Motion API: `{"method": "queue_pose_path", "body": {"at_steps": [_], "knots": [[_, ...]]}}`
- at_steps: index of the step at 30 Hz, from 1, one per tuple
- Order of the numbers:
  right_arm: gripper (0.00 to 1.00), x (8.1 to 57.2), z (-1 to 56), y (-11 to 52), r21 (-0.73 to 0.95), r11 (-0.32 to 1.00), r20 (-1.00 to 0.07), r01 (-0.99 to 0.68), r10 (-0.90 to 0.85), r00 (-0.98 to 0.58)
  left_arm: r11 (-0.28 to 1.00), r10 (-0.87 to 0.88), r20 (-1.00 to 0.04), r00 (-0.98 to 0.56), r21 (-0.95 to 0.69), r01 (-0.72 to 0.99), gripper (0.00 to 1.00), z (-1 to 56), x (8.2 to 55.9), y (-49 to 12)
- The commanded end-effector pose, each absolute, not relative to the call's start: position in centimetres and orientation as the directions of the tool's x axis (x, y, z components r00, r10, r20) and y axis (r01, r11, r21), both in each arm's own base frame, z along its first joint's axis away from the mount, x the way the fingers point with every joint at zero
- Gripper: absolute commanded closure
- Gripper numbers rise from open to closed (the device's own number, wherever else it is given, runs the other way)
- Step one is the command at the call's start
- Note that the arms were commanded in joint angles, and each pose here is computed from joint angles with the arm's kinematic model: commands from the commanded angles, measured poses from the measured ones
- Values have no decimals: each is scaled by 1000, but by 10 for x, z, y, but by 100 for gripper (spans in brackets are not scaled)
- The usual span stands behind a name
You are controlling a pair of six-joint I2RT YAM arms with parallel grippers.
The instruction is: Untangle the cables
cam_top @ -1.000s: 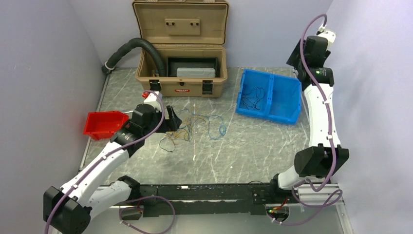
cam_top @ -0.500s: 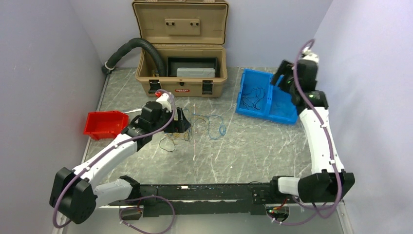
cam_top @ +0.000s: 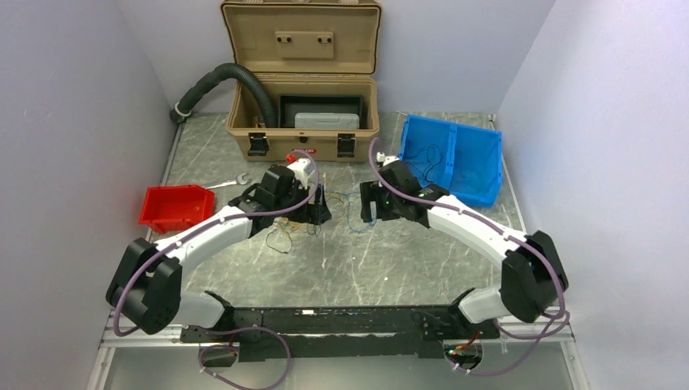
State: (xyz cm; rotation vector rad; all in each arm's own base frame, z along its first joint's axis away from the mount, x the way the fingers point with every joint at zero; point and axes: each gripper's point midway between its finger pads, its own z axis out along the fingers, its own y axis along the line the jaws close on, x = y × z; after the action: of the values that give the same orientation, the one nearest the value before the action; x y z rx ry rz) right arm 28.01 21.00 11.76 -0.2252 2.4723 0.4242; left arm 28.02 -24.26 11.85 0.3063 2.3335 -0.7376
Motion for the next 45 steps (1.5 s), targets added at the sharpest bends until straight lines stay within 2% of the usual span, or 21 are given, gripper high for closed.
{"method": "queue_pose_path", "body": {"at_steps": [1,6,10,17,22,24,25,26,35,45], "knots": [[14,303,108,214,157,965,-648,-209,-59,-759,801,12,-715,-699,-412,434,12,140,293,-250],[18,309,82,223,119,971,-612,-205,-91,-786,820,-1,-734,-679,-389,419,12,145,291,-239],[23,315,60,217,17,987,-586,-158,-118,-802,842,-6,-752,-659,-360,403,11,150,288,-227],[35,319,32,218,-21,990,-552,-138,-127,-824,856,-13,-780,-625,-333,397,9,161,282,-215],[61,315,21,219,-11,991,-533,-136,-121,-837,859,-11,-792,-611,-320,399,9,167,280,-211],[78,315,27,220,-3,990,-546,-140,-119,-829,862,-12,-792,-610,-318,396,9,167,279,-209],[95,316,34,220,3,990,-563,-143,-117,-818,861,-12,-792,-610,-319,397,9,167,278,-209],[100,316,44,221,12,989,-583,-149,-114,-804,860,-14,-793,-609,-321,398,9,168,277,-209],[100,311,177,224,175,960,-786,-218,3,-618,808,0,-814,-580,-342,480,9,181,268,-219],[100,285,321,227,313,870,-887,-380,126,-443,757,-3,-863,-506,-333,563,9,210,267,-230]]}}
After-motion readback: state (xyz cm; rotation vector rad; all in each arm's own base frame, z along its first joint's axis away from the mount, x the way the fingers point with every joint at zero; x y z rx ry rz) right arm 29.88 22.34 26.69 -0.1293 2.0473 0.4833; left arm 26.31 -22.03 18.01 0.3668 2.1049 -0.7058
